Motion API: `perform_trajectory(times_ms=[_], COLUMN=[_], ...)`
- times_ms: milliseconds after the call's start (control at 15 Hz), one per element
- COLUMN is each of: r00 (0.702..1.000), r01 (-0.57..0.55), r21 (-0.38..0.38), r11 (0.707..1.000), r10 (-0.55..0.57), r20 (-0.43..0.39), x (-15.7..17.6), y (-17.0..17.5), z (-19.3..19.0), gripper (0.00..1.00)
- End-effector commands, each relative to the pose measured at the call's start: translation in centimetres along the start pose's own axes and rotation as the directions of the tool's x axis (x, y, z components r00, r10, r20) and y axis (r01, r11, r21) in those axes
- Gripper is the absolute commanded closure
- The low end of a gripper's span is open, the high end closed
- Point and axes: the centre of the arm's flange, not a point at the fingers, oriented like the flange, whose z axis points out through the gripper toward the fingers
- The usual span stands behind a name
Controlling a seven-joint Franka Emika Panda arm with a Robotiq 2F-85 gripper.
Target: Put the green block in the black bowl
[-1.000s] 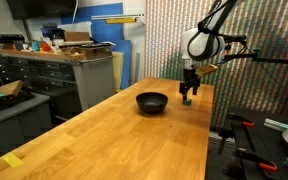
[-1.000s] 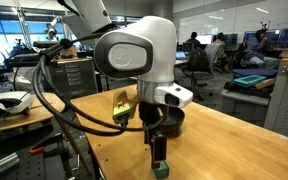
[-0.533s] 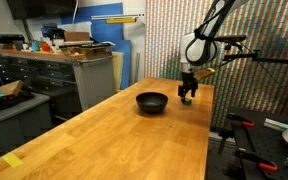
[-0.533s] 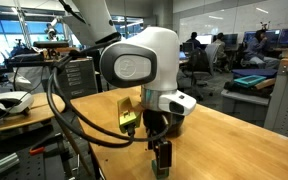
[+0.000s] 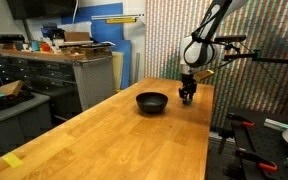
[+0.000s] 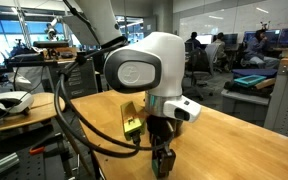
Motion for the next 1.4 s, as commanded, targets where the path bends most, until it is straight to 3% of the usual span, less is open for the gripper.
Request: perform_trajectory(times_ms=[0,67,400,1333], r00=[1.000,0.999,0.998,0.978], r01=[0.013,0.012,0.023,0.157], r21=[0.020,0.028,0.078,0.013], r11=[1.000,1.000,0.997,0.987], r10=[-0.012,-0.011,-0.019,-0.154], r20=[-0.027,-0.030,-0.057,-0.142], x=[0.8,0.7,0.2,0.7], y=[0.3,0.2,-0.6,-5.5], z=[-0.3,-0.6,-2.6,-11.7], gripper=[0.73,0.79,0.79,0.79])
